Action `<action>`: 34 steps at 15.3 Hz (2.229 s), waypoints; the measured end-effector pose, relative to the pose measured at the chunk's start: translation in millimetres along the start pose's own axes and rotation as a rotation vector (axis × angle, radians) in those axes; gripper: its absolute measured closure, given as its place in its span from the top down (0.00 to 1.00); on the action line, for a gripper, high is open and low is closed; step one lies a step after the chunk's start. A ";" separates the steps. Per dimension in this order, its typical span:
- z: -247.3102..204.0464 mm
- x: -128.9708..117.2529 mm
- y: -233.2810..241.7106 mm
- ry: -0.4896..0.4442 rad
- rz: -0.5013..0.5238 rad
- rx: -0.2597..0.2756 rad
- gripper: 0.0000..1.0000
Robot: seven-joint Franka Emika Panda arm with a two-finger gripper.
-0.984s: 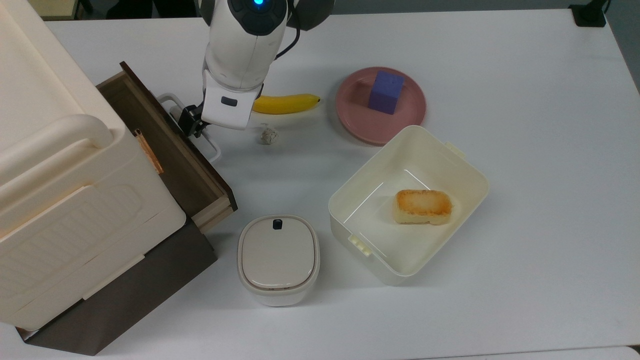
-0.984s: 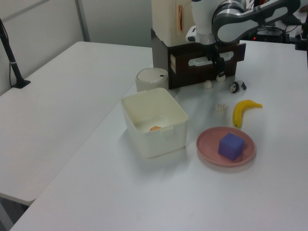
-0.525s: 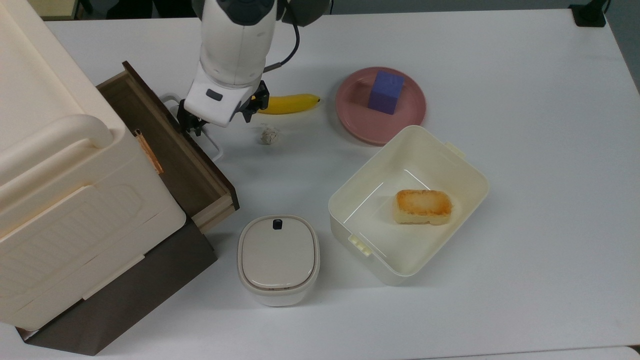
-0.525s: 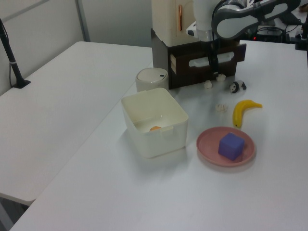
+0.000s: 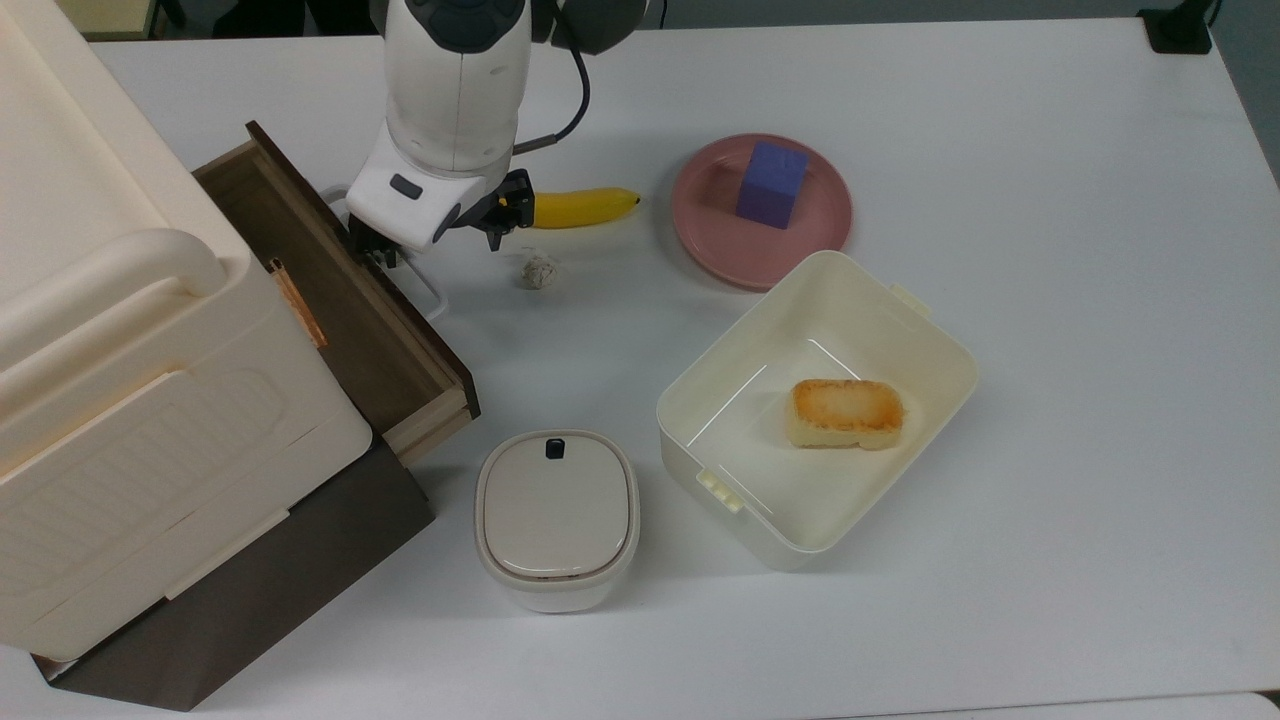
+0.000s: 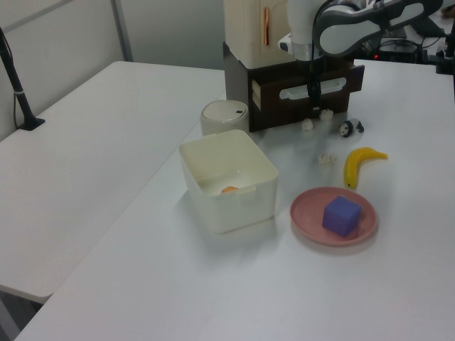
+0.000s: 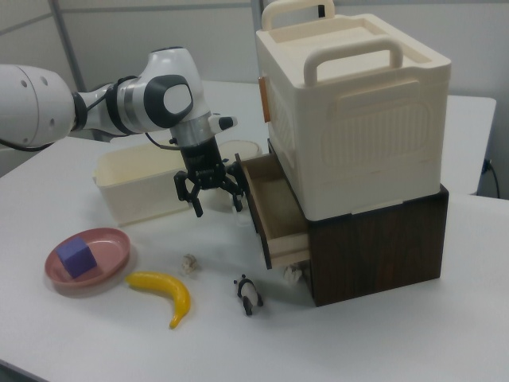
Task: Slide the drawer open
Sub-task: 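Pull the drawer further out along its slides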
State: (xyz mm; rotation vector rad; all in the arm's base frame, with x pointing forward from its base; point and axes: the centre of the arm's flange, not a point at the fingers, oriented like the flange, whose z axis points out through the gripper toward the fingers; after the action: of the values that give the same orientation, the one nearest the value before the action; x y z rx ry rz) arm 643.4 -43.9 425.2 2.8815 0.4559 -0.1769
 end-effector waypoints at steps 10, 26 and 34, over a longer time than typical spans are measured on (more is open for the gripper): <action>-1.0 2.2 -6.2 0.002 0.044 0.002 1.00; -4.9 5.6 -27.0 -0.016 0.040 0.006 1.00; -5.6 5.2 -35.2 -0.035 0.026 0.007 1.00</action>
State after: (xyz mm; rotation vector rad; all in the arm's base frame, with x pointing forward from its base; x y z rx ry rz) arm 637.6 -8.5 423.0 2.8842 0.4125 -0.2252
